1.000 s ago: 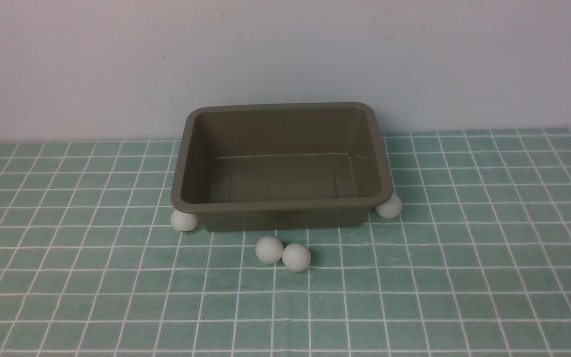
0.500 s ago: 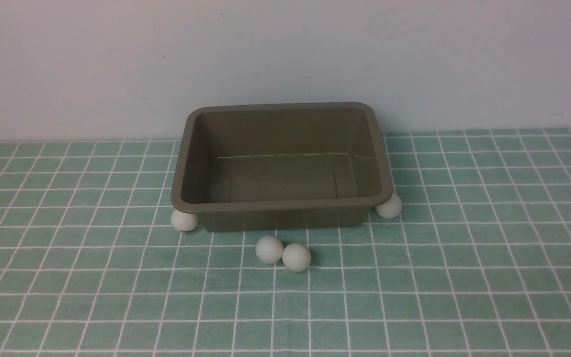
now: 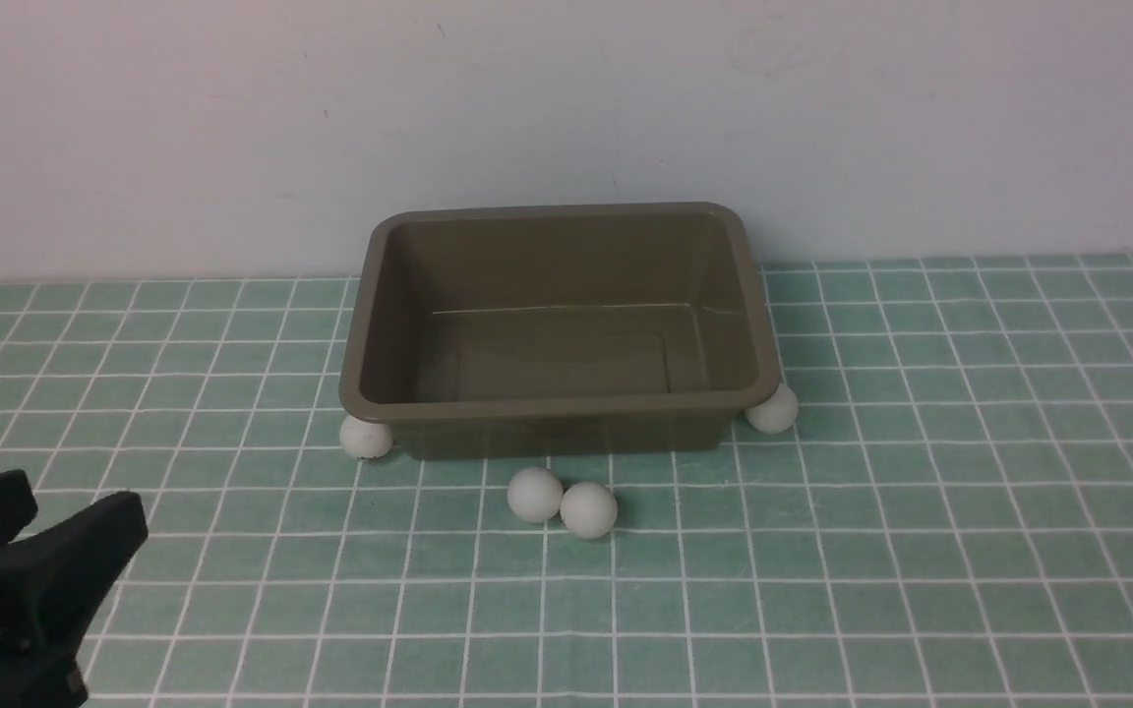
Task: Put the table tennis balls in the box on the green coffee tablecloth.
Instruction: 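Reach for and grasp a ping pong ball on the table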
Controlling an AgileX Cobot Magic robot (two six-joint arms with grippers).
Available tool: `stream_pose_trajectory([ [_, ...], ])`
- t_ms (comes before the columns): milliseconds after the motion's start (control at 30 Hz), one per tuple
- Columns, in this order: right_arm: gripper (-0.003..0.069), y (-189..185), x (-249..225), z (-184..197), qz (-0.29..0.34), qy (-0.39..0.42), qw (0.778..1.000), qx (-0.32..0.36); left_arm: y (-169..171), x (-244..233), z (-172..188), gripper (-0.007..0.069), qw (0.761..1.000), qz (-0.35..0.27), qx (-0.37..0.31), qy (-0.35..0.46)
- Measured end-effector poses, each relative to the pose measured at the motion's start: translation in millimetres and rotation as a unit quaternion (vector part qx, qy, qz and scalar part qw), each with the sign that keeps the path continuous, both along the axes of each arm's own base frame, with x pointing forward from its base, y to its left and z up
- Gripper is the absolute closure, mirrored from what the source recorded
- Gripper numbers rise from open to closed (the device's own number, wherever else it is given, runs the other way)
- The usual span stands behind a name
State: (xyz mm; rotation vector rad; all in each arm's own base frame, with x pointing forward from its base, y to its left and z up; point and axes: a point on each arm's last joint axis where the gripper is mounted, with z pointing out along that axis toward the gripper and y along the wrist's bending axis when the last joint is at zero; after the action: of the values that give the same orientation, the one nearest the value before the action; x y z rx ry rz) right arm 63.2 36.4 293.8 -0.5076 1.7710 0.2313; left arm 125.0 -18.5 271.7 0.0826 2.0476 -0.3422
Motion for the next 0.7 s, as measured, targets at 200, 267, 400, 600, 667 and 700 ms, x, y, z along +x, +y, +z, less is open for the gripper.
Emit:
stream_pose_trajectory([
  [200, 0.0143, 3.0, 22.5, 18.9, 0.014, 0.018, 0.999, -0.023, 3.4, 17.9, -18.1, 0.0179, 0.998, -0.016, 0.026, 0.059],
  [267, 0.0143, 4.4, 30.8, 23.3, 0.021, 0.027, 0.999, -0.033, 3.6, 20.4, -19.3, 0.0179, 0.997, -0.021, 0.031, 0.062],
  [400, 0.0143, 9.9, 60.1, 29.2, 0.058, 0.070, 0.993, -0.071, 3.7, 24.0, -15.1, 0.0179, 0.997, -0.026, 0.037, 0.056],
  [600, 0.0143, 19.2, 97.6, 20.6, 0.115, 0.129, 0.981, -0.091, 12.3, 23.8, -17.4, 0.0179, 0.992, -0.011, 0.095, 0.085],
  [667, 0.0143, 21.5, 106.1, 15.5, 0.122, 0.143, 0.979, -0.083, 17.6, 23.3, -21.8, 0.0179, 0.988, 0.018, 0.111, 0.109],
  [700, 0.0143, 22.2, 108.5, 14.1, 0.125, 0.146, 0.978, -0.080, 20.3, 22.8, -23.7, 0.0179, 0.985, 0.024, 0.115, 0.123],
])
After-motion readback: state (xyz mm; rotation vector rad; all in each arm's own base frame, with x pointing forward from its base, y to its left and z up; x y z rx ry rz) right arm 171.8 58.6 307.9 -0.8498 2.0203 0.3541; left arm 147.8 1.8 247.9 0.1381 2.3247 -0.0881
